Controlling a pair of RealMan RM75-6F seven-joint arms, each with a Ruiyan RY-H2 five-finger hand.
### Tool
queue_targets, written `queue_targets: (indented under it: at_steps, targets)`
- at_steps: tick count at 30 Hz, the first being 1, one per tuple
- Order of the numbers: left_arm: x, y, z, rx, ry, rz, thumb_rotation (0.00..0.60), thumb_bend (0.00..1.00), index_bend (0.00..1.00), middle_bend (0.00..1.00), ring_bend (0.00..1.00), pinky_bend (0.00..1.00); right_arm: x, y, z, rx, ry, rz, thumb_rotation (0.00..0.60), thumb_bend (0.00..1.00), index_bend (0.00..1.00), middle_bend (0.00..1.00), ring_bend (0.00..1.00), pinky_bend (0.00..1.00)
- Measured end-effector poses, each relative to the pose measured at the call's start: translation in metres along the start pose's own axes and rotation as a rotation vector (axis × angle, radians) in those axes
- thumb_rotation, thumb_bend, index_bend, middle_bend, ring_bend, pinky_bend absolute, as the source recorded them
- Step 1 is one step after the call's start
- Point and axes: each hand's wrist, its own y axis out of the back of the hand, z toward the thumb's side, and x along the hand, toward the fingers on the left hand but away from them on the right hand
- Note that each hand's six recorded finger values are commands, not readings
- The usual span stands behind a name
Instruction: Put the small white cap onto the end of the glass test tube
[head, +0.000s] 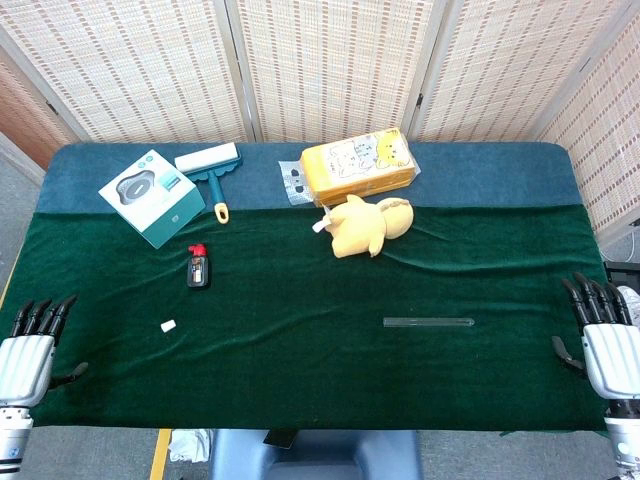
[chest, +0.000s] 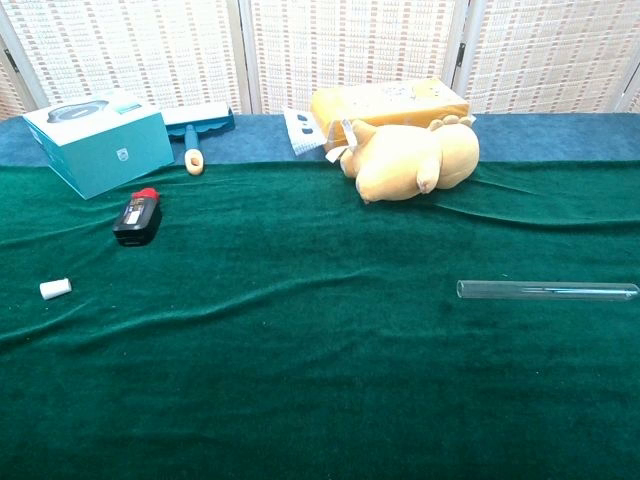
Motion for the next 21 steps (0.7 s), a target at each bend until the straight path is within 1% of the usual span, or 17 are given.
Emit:
queue_targets:
  at_steps: [10, 16, 21]
  targets:
    - [-0.0012, 0.0025, -0.0019, -0.003, 0.012, 0.024, 0.600, 0.20, 0.09, 0.18, 0.15, 0.00, 0.0029, 0.0037, 0.0006, -0.011, 0.008, -0.018, 0.600, 0.40, 0.00, 0.08, 0.08, 0.04]
    - [0.0019, 0.0032, 0.0016, 0.000, -0.005, 0.028, 0.600, 0.20, 0.10, 0.19, 0.17, 0.00, 0.0033, 0.0044, -0.0004, -0.009, 0.006, -0.020, 0.600, 0.40, 0.00, 0.09, 0.09, 0.04]
    - [0.0041, 0.0036, 0.0039, -0.003, -0.016, 0.036, 0.600, 0.20, 0.13, 0.22, 0.20, 0.00, 0.0026, 0.0035, 0.0013, -0.007, 0.013, -0.016, 0.600, 0.40, 0.00, 0.11, 0.10, 0.05]
